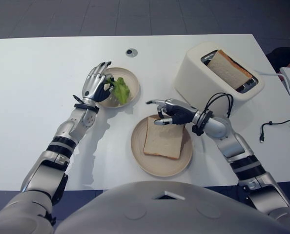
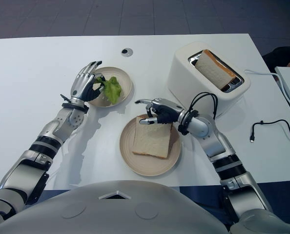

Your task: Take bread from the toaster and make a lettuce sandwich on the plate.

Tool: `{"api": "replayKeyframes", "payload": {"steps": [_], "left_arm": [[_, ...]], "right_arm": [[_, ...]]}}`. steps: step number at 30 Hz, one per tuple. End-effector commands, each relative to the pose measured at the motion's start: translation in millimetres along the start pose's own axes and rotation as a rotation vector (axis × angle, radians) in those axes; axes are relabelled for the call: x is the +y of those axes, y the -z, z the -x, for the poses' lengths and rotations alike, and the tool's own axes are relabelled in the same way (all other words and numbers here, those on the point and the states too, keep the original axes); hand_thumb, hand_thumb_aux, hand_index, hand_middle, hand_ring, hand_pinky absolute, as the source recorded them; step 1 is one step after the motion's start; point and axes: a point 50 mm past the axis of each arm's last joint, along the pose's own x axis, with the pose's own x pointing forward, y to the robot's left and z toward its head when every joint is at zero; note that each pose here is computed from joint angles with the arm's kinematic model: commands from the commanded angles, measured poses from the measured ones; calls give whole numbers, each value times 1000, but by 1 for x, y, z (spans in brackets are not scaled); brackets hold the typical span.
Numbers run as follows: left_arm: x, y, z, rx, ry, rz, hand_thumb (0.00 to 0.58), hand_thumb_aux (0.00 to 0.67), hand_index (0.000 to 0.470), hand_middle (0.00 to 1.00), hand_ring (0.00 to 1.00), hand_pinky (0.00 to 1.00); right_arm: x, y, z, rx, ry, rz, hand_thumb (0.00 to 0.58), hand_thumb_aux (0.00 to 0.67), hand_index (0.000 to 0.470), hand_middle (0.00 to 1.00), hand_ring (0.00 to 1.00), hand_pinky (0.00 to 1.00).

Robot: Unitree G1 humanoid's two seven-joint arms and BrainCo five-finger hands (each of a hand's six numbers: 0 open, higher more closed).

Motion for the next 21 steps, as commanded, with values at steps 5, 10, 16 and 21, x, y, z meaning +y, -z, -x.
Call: {"api": "replayKeyframes", "payload": {"steps": [5,10,16,21], "left_arm": [[7,-24,3,-143,-36,163,580,670,470,0,0,0],[8,-38,5,-230,-28,263,580,670,470,0,0,0],[3,-73,20,-440,51,408,580,670,470,0,0,0],[-10,-90,47,-566,201,499,580,670,470,0,0,0]], "right_arm": [[-12,4,7,20,94,-11,0,0,0,753,753,753],[-22,1,8,1,162,-22,0,0,0,753,753,753],[-52,-14,19,-90,372,-104,0,0,0,686,686,686],[-66,-19,30,-108,433,-130,0,0,0,686,686,686]]}}
